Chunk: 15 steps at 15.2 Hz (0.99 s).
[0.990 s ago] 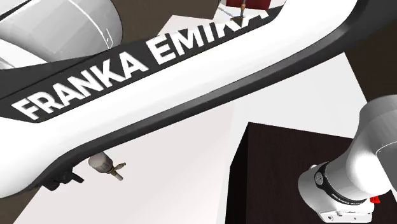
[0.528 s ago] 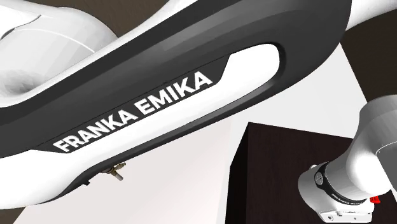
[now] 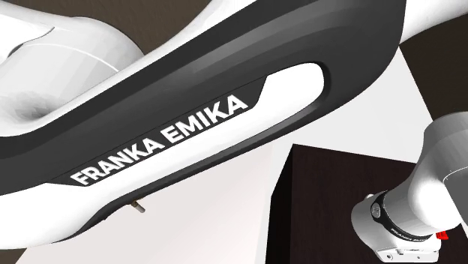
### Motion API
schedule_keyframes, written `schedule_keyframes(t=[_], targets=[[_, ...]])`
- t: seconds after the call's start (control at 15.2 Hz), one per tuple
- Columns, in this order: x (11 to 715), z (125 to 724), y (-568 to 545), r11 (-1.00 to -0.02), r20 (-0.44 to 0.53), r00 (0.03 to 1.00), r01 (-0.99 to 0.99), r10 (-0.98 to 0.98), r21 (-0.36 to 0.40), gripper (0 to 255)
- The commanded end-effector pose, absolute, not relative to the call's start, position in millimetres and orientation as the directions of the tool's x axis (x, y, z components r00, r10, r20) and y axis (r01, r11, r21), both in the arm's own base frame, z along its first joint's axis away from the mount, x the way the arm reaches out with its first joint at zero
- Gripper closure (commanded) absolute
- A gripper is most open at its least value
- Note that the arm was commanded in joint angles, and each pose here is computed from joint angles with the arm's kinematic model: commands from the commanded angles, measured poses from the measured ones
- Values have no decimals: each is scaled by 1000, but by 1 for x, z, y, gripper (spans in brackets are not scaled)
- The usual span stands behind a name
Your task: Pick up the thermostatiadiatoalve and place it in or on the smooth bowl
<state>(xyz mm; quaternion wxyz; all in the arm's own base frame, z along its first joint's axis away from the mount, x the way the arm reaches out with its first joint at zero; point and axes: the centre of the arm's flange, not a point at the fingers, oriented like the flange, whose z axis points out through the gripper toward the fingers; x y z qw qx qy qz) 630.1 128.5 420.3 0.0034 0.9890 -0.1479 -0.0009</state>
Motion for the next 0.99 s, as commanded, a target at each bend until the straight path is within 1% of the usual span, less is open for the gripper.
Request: schedule_keyframes(t=[0.0,0.59,0.92], targets=[[630,420,128,-956,-1,956,-293,-293,7,255],[630,420,128,-956,-1,956,-293,-293,7,255],[630,447,128,-956,-1,956,-293,-293,7,255]])
